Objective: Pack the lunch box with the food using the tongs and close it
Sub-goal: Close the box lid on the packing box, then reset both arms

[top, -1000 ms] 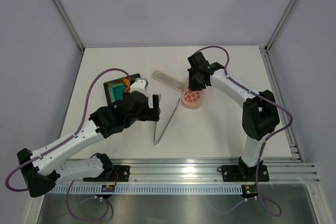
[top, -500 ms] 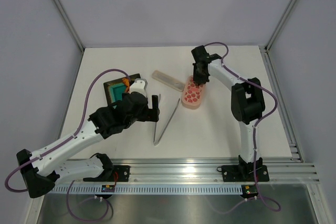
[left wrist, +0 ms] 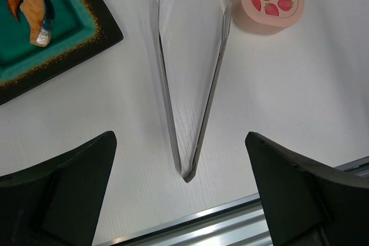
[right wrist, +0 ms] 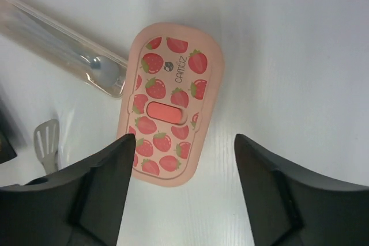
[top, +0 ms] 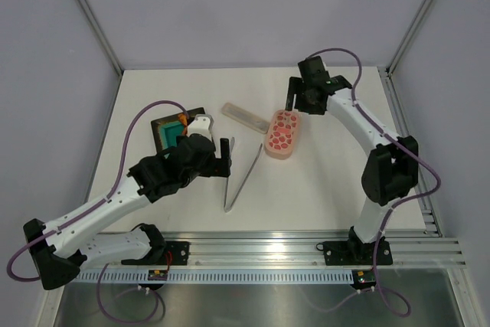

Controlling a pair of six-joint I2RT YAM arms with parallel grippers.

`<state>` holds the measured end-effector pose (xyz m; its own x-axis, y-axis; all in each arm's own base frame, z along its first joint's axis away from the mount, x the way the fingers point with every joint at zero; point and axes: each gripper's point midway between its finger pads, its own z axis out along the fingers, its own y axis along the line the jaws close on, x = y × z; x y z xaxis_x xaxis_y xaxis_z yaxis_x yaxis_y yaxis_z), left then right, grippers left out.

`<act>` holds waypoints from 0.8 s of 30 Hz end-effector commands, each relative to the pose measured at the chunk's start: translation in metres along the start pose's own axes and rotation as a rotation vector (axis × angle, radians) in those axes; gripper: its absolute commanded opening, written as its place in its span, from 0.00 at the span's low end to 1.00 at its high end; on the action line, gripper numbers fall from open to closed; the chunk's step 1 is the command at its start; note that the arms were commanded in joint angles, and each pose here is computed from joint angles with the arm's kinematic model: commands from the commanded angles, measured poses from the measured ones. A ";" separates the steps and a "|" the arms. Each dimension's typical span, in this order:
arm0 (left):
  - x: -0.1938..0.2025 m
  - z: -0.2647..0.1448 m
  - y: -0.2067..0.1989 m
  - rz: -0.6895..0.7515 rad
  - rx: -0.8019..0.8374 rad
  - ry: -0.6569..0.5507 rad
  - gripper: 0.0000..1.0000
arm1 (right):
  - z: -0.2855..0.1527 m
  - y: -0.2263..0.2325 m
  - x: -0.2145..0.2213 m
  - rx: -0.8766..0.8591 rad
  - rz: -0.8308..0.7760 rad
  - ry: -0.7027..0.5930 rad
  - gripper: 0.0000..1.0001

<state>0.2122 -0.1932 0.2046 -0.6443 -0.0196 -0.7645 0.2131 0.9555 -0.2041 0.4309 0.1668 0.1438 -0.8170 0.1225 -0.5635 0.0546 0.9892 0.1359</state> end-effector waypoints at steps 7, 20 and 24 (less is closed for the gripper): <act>-0.036 -0.016 0.015 -0.023 -0.038 -0.089 0.99 | -0.077 -0.074 -0.017 0.054 0.188 -0.170 0.99; -0.064 -0.033 0.028 -0.028 -0.056 -0.130 0.99 | -0.133 -0.143 0.049 0.244 0.291 -0.243 1.00; -0.066 -0.034 0.031 -0.016 -0.066 -0.132 0.99 | -0.137 -0.150 0.069 0.254 0.314 -0.241 0.99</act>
<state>0.2335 -0.1563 0.2472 -0.5891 -0.0566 -0.8061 0.1414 0.9749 -0.1719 0.2982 0.0260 0.1953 -0.6225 0.3753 -0.6868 0.3869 0.9104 0.1469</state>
